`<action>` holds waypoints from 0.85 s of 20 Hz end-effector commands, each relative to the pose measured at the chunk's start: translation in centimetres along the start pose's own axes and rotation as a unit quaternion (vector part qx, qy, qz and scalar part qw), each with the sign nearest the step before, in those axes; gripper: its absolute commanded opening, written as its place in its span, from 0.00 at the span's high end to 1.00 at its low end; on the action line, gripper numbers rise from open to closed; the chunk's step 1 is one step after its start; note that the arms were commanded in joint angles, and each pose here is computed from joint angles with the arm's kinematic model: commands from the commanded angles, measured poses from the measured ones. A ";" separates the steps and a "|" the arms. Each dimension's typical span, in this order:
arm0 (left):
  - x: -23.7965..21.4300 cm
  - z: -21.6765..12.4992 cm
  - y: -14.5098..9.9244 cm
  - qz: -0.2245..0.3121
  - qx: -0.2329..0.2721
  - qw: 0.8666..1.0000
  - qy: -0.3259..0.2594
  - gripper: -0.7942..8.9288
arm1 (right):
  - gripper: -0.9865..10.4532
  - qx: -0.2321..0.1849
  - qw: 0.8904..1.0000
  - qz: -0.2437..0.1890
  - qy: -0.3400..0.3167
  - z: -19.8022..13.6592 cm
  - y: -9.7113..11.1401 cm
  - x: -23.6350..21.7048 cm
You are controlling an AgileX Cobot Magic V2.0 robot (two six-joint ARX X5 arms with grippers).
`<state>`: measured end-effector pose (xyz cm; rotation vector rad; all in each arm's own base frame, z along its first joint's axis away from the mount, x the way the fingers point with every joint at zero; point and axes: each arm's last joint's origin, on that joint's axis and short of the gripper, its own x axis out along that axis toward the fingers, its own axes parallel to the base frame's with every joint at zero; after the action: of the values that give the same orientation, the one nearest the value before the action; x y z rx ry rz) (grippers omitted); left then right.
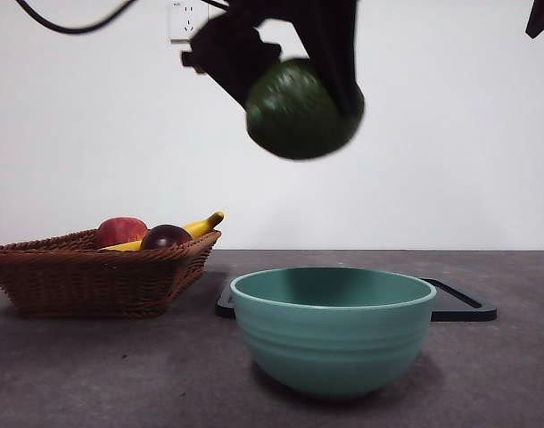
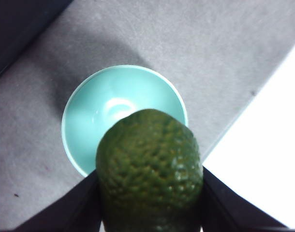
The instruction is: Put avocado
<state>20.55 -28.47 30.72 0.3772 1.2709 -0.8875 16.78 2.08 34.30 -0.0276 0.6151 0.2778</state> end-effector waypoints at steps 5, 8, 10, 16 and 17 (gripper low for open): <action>4.0 0.9 -1.5 0.016 0.011 0.999 0.038 0.83 | 0.39 -0.005 1.000 0.000 -0.012 0.6 0.0 -0.3; 5.7 1.2 -1.7 0.018 0.014 0.998 0.054 0.83 | 0.39 -0.005 1.000 0.000 -0.012 0.6 0.0 -0.3; 6.5 1.3 -1.7 0.019 0.013 0.998 0.060 0.83 | 0.39 -0.005 1.000 0.000 -0.012 0.6 0.0 -0.3; 10.2 1.5 -1.0 0.047 0.009 0.994 0.100 0.83 | 0.39 -0.005 1.000 0.000 -0.012 0.6 0.0 -0.3; 10.9 1.6 -0.9 0.048 0.009 0.993 0.105 0.83 | 0.39 -0.005 1.000 0.000 -0.012 0.6 0.0 -0.3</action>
<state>21.46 -33.39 21.48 0.5458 1.4310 -0.7839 16.78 2.07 34.30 -0.0275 0.6147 0.2774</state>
